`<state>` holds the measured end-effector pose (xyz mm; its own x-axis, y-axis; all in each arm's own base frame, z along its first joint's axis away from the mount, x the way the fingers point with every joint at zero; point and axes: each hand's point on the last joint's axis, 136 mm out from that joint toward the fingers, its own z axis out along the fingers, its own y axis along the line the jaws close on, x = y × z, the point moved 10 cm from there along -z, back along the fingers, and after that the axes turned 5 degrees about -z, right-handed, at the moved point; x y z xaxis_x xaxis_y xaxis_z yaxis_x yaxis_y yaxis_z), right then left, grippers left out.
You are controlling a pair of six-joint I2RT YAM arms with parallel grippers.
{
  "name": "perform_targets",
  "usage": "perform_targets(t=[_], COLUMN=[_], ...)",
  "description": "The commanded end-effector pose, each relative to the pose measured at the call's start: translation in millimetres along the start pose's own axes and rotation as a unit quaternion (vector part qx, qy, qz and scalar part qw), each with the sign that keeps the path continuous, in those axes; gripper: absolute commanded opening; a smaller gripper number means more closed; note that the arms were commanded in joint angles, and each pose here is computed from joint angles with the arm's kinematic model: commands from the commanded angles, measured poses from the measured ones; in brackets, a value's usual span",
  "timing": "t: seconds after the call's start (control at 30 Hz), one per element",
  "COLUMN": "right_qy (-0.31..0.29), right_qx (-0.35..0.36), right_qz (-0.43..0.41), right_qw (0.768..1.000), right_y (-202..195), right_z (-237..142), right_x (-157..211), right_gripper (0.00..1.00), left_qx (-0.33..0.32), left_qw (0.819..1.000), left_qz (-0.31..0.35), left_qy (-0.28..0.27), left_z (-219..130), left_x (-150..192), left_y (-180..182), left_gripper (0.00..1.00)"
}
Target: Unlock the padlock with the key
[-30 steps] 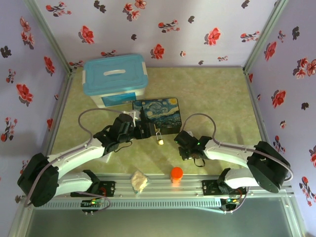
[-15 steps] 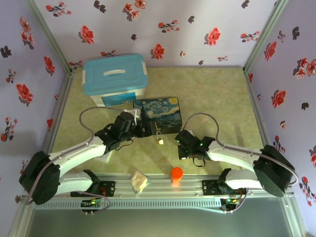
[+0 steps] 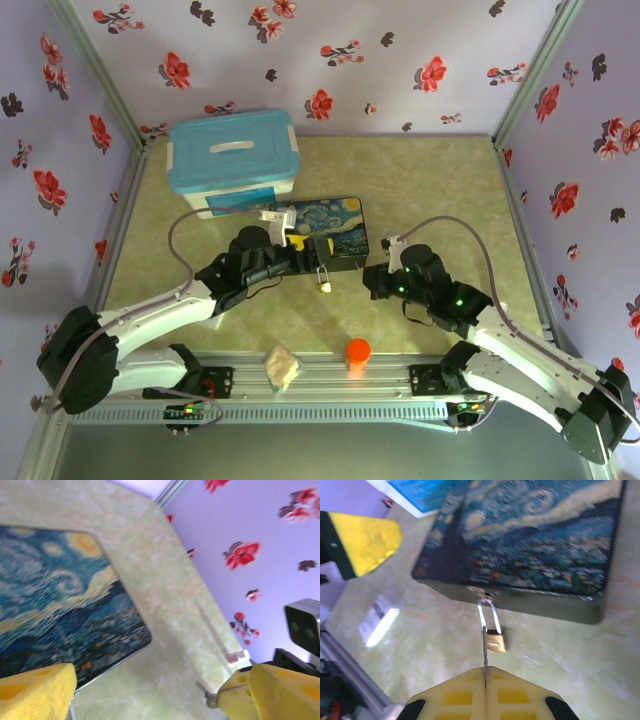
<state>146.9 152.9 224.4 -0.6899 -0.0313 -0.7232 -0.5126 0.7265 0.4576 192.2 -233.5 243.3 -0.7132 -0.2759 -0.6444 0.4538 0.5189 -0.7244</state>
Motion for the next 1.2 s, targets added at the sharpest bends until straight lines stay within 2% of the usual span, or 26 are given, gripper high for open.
perform_targets(t=[0.0, 0.13, 0.23, 0.43, 0.63, 0.73, 0.83, 1.07, 1.1, 1.17], right_qy=[-0.037, -0.071, -0.101, -0.122, -0.119, -0.119, -0.119, -0.117, -0.119, -0.123], right_qx=[-0.092, -0.168, -0.215, -0.250, -0.256, -0.256, -0.255, -0.252, -0.251, -0.249], right_qz=[-0.028, -0.015, -0.004, -0.002, -0.003, -0.003, -0.004, -0.001, -0.001, 0.001], right_qw=[0.995, 0.983, 0.971, 0.960, 0.959, 0.959, 0.960, 0.961, 0.961, 0.961], right_y=[23.0, 37.9, 46.4, 54.5, 56.1, 55.9, 55.2, 52.6, 52.2, 51.7], right_z=[-7.0, -8.7, -9.2, -8.0, -4.6, -4.8, -5.4, -6.5, -7.6, -9.3], right_x=[-23.8, -38.0, -48.0, -59.2, -62.1, -61.4, -60.0, -55.1, -55.2, -54.4], right_gripper=[0.00, 0.00, 0.00, 0.00, 0.00, 0.00, 0.00, 0.00, 0.01, 0.14], left_qx=[0.080, 0.119, 0.134, 0.175, 0.202, 0.204, 0.198, 0.189, 0.189, 0.188], left_qw=[0.996, 0.991, 0.989, 0.981, 0.976, 0.975, 0.977, 0.979, 0.979, 0.979], left_qz=[0.010, 0.029, 0.023, -0.001, -0.011, -0.014, -0.013, -0.016, -0.015, -0.017], left_qy=[-0.041, -0.048, -0.055, -0.084, -0.082, -0.083, -0.079, -0.076, -0.075, -0.075], left_z=[-6.3, -8.5, -10.7, -20.7, -25.5, -26.4, -25.4, -21.9, -21.8, -21.5], left_x=[-7.4, -1.1, 0.3, -3.1, -4.3, -2.6, -2.1, -2.9, -3.4, -4.8], left_y=[-23.8, -37.1, -38.6, -43.6, -48.7, -46.9, -46.3, -45.7, -46.7, -48.0], left_gripper=[0.87, 0.84, 0.77, 0.76, 0.57, 0.39, 0.33, 0.00, 0.00, 0.00])
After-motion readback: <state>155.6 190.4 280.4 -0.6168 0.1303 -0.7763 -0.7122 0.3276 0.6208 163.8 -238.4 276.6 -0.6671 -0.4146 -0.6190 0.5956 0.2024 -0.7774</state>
